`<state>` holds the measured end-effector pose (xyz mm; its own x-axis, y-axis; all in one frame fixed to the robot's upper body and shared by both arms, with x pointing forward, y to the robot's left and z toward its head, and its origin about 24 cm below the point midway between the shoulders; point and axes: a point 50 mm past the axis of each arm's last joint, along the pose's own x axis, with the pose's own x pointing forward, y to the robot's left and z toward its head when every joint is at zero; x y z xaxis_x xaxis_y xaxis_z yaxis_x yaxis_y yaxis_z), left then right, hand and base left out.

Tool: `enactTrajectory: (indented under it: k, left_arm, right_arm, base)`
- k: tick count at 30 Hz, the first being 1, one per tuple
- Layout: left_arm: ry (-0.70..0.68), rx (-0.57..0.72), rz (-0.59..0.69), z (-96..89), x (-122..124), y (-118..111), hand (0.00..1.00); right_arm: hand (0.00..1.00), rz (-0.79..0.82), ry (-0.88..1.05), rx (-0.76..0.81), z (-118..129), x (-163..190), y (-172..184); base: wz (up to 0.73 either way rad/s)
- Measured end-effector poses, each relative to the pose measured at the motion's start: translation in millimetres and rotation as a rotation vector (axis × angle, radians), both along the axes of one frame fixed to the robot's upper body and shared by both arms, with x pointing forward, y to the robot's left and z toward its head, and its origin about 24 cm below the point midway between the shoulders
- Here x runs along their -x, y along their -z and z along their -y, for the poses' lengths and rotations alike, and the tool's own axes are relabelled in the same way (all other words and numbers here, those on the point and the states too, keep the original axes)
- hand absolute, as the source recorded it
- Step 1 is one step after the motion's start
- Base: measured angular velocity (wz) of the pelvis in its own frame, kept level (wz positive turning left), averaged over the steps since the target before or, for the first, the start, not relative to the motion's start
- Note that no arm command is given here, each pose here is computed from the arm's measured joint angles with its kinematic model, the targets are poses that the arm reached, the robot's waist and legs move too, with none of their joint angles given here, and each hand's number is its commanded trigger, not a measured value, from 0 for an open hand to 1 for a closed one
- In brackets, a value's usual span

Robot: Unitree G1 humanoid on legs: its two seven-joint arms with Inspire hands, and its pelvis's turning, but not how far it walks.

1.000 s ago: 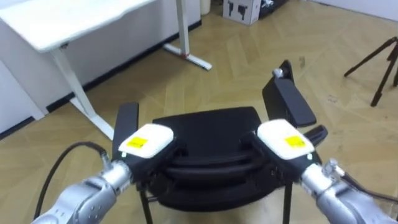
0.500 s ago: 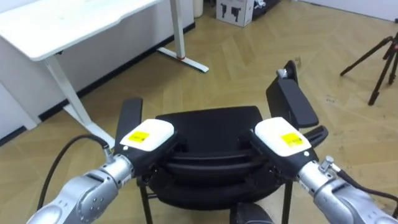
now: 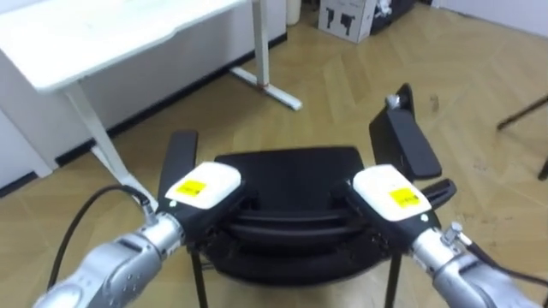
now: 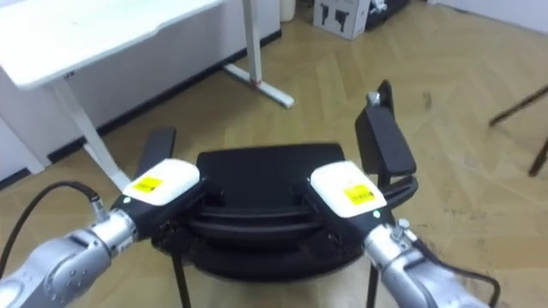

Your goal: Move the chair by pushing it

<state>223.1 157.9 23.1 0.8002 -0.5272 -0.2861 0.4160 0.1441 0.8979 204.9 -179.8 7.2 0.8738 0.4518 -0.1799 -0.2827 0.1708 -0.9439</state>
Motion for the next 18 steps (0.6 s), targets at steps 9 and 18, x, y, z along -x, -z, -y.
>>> enactTrajectory:
  k: [9, 18]
  left_arm:
    - [-0.009, 0.005, 0.004, -1.3, 1.1, 1.0, 1.00]
    - [-0.020, 0.001, 0.031, -1.4, 0.3, 0.5, 1.00]
  right_arm:
    - [1.00, 0.015, -0.005, -0.001, -1.6, -0.4, 0.7]
    - [1.00, 0.030, 0.001, -0.005, -3.5, -4.6, 0.7]
  base:
    - [0.18]
    - [0.06]
